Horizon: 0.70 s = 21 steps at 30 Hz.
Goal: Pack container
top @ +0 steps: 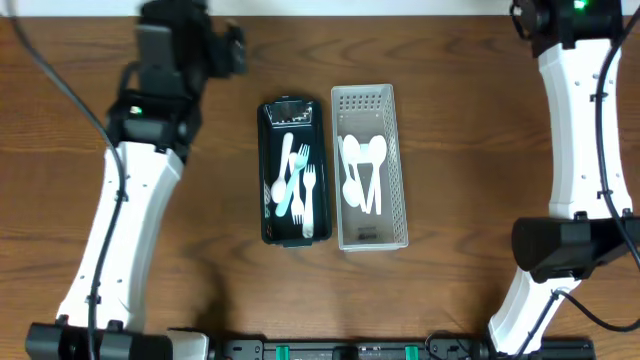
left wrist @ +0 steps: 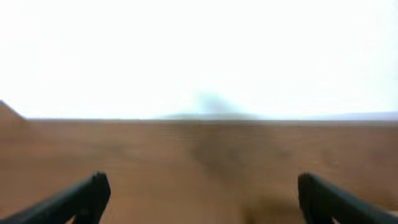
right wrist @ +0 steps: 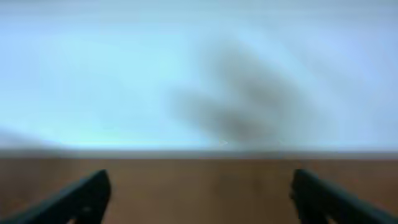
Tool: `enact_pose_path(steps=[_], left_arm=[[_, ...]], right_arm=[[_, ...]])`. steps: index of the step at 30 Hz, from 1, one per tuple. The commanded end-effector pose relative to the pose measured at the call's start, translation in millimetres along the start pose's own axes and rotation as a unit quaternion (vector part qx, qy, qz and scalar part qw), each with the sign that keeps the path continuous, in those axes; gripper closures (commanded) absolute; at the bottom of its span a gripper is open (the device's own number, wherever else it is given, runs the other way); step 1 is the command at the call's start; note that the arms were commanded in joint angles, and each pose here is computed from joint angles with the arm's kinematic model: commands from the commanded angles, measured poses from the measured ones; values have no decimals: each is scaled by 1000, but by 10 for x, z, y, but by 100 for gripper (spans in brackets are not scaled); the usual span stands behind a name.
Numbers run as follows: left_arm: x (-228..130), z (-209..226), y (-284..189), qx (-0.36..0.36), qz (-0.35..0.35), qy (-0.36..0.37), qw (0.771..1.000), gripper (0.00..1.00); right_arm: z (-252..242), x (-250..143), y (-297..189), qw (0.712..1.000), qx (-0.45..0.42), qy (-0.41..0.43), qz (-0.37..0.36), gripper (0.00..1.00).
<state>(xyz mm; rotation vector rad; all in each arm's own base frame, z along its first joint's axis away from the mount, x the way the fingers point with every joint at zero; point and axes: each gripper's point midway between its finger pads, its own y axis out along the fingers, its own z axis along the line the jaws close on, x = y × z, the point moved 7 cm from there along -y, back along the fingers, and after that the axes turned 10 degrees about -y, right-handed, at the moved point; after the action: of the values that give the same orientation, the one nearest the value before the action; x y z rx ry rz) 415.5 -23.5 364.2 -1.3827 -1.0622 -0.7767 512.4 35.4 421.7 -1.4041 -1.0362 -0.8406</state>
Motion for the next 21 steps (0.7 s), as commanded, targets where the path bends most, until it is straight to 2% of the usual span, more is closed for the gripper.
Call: enact_pose_path(steps=[1, 3, 5, 8, 13, 16, 21], left_arm=[[45, 271, 192, 38, -15, -17, 999, 2], [7, 392, 256, 53, -6, -20, 998, 2], [-73, 478, 276, 64, 14, -21, 998, 2], [-114, 538, 258, 66, 21, -25, 997, 2], [-179, 454, 127, 19, 26, -34, 999, 2], [-230, 457, 23, 11, 9, -68, 998, 2], [-327, 474, -212, -6, -41, -73, 996, 2]], right_arm=[[38, 167, 36, 999, 2, 1, -50, 1], [27, 266, 25, 997, -1, 2, -79, 1], [-5, 268, 2, 997, -4, 2, -77, 1], [-52, 158, -55, 999, -5, 3, -39, 1], [-186, -39, -306, 1000, -18, 16, 13, 1], [-298, -248, -512, 998, -51, 28, 27, 1], [-359, -776, -909, 995, -95, 30, 9, 1]])
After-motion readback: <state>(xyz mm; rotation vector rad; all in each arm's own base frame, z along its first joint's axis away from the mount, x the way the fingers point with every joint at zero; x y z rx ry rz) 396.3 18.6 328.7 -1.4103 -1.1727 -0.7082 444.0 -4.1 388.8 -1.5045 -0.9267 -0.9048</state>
